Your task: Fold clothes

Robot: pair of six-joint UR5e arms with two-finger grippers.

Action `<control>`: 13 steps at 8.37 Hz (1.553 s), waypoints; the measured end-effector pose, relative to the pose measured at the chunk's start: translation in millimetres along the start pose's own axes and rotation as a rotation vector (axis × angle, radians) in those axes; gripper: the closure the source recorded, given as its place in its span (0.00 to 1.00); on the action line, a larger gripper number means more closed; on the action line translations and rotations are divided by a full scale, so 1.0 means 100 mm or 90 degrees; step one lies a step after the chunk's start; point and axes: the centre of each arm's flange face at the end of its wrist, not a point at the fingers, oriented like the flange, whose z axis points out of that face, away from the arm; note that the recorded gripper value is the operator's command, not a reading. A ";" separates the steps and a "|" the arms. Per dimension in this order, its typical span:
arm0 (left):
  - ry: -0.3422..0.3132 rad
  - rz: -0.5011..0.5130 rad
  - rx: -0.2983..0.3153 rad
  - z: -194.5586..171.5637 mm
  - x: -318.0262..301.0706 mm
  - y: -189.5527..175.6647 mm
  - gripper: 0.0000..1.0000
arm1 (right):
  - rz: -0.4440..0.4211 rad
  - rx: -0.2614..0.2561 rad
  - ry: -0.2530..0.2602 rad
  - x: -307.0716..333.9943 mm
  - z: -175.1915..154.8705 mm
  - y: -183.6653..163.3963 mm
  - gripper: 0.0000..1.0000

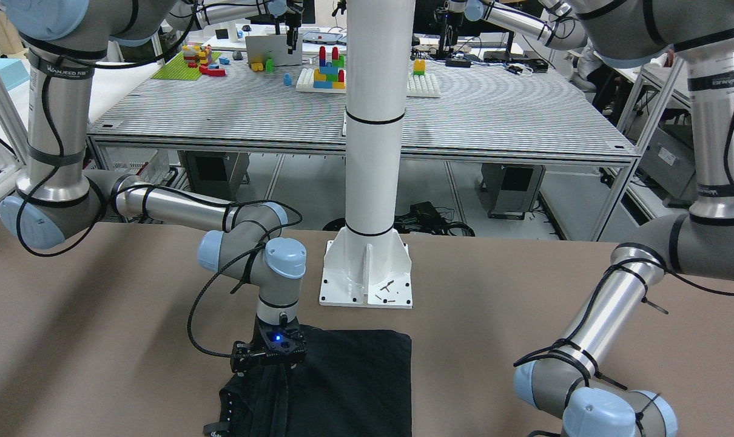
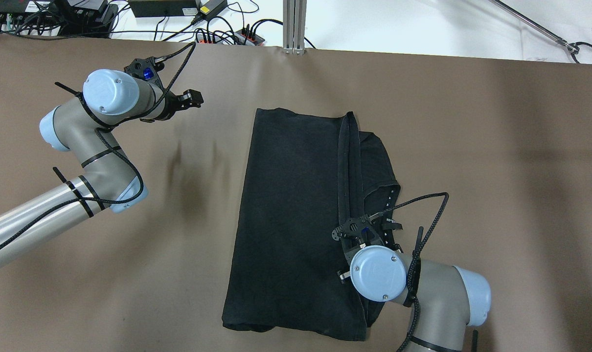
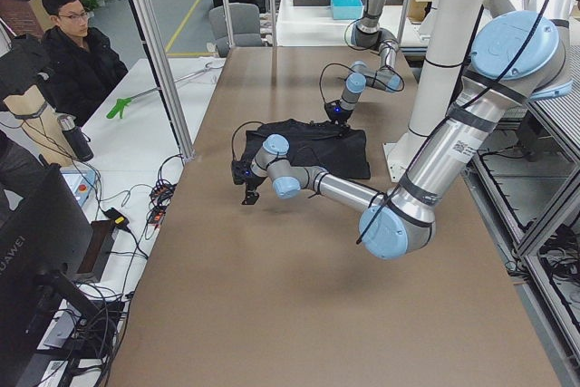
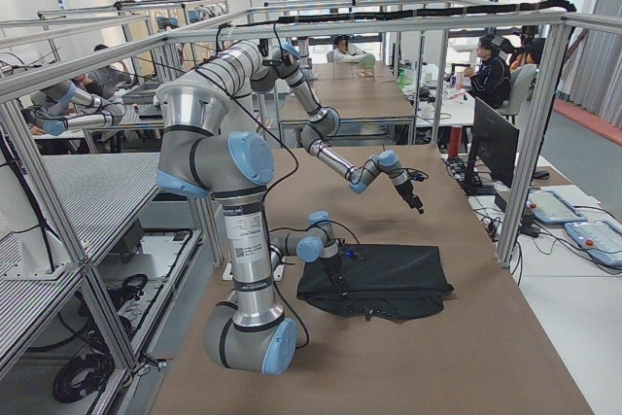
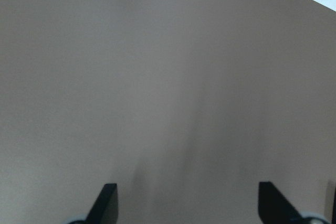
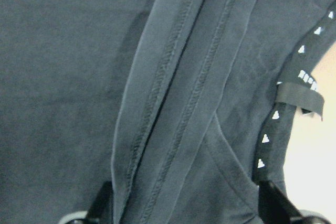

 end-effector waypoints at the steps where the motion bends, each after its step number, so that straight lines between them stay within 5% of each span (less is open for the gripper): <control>1: 0.000 0.000 0.000 0.00 0.00 0.00 0.06 | -0.011 -0.004 0.003 0.13 0.02 -0.06 0.06; 5: 0.002 0.002 0.001 -0.09 -0.15 0.01 0.06 | -0.024 -0.036 -0.003 0.83 -0.08 0.30 0.06; 10: 0.006 0.006 0.001 -0.12 -0.15 0.03 0.06 | 0.031 -0.029 -0.012 0.41 -0.20 -0.76 0.06; 13: 0.004 0.006 0.000 -0.11 -0.18 0.04 0.06 | 0.074 -0.037 -0.013 0.18 -0.02 -0.84 0.06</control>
